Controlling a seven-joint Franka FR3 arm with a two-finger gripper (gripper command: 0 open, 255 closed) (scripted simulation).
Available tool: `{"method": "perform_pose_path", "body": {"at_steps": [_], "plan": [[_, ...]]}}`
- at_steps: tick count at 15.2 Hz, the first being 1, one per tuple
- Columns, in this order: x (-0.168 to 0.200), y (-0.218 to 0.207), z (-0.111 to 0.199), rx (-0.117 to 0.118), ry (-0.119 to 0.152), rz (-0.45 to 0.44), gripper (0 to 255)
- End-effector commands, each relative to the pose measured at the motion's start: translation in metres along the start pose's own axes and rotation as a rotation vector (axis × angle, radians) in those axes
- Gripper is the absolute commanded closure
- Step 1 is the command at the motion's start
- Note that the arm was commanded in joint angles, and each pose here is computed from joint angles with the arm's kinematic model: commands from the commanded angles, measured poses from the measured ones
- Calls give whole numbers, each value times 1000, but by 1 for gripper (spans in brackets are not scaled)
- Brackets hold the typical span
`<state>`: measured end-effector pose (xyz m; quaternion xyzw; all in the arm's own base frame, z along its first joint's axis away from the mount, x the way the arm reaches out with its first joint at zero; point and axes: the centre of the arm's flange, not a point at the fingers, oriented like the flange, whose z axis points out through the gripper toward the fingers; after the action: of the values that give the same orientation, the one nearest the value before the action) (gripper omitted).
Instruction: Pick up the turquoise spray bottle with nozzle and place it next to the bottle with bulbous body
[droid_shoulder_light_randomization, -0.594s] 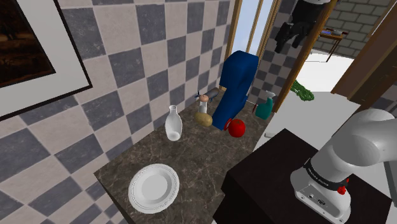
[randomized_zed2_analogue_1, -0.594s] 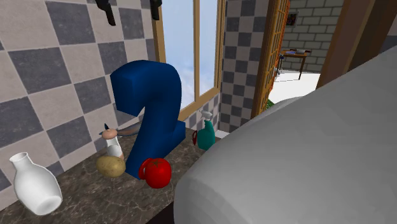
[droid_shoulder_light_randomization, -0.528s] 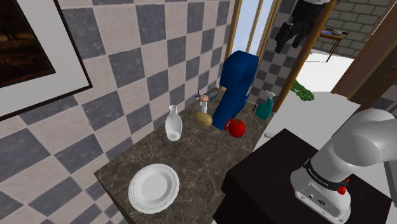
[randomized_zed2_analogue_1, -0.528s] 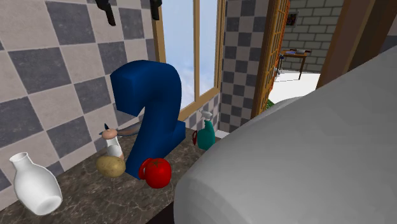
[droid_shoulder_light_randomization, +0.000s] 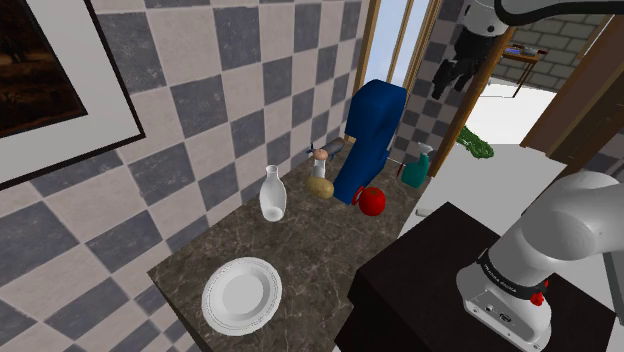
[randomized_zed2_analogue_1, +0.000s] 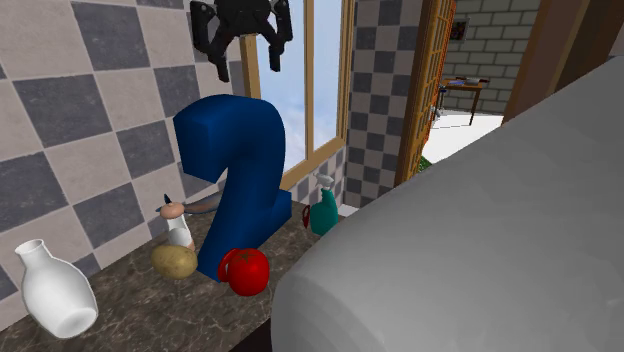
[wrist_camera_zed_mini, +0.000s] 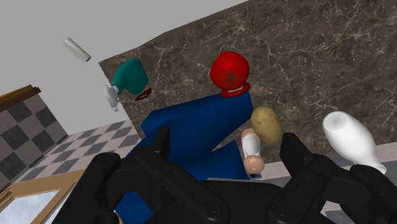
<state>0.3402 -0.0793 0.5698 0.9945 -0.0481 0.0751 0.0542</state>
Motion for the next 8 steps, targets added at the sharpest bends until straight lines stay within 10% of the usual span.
{"method": "perform_pose_path", "body": {"at_steps": [1, 8], "plan": [[6, 19, 23, 5, -4, -14, 0], [25, 78, 95, 23, -21, -59, 0]]}}
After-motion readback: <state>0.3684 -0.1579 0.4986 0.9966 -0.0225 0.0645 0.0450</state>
